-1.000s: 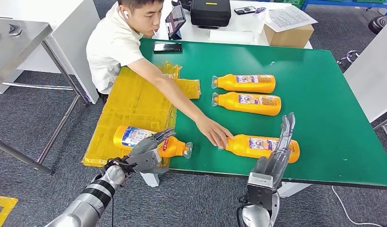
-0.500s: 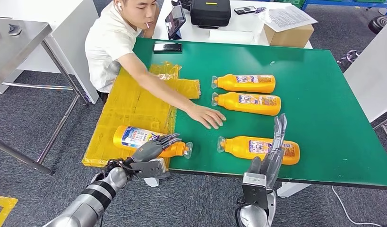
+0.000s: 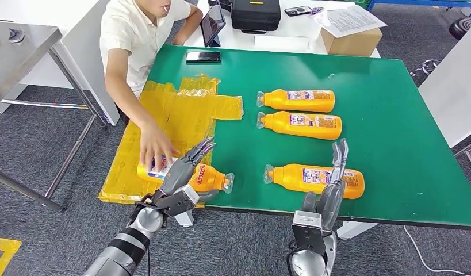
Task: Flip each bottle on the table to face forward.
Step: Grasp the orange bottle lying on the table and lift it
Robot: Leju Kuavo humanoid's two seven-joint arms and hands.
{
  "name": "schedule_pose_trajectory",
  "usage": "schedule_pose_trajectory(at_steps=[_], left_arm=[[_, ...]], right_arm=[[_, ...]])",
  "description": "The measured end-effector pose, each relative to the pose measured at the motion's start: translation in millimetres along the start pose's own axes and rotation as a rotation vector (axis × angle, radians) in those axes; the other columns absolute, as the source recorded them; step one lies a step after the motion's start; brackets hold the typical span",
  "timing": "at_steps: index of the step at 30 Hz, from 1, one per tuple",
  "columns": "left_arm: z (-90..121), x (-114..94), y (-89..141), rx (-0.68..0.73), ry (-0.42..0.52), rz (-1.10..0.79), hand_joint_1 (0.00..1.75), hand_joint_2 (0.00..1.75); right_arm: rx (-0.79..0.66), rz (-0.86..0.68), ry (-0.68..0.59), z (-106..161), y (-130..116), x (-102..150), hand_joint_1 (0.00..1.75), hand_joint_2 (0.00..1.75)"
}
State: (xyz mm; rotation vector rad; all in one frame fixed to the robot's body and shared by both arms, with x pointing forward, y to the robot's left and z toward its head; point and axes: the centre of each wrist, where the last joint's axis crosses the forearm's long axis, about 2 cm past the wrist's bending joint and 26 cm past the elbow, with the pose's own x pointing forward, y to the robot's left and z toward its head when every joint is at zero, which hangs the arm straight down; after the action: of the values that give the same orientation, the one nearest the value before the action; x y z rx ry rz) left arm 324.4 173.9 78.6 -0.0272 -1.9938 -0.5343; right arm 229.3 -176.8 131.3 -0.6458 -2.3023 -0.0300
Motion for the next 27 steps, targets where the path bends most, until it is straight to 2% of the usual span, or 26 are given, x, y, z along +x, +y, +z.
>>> schedule_pose_trajectory(at_steps=[4,8,10,14,17,20,23,27], left_arm=[[-1,4,-2,0.055,0.010,0.059,0.00,1.75],[-5,23,-6,0.297,0.022,0.335,0.00,1.75],[-6,35,-4,0.382,-0.013,0.377,0.00,1.75],[-3,56,-2,0.484,-0.106,0.369,0.00,1.75],[0,72,-6,0.530,-0.116,0.447,0.00,1.75],[3,79,-11,0.549,-0.007,0.632,0.00,1.75],[11,77,-19,0.535,0.120,0.805,0.00,1.75],[24,75,-32,0.462,0.134,0.849,0.00,1.75]], right_arm=[[0.003,0.005,-0.002,0,0,0,0.00,0.00],[0.017,0.023,-0.010,3,0,1,0.00,0.00],[0.023,0.031,-0.013,4,0,1,0.00,0.00],[0.043,0.053,-0.025,7,-1,0,0.00,1.75],[0.144,0.146,-0.085,13,0,-7,0.00,1.75],[0.293,0.315,-0.163,21,-9,-28,0.00,1.75],[0.369,0.499,-0.220,15,-34,-53,0.00,1.75],[0.397,0.699,-0.225,1,-78,-86,0.00,1.75]])
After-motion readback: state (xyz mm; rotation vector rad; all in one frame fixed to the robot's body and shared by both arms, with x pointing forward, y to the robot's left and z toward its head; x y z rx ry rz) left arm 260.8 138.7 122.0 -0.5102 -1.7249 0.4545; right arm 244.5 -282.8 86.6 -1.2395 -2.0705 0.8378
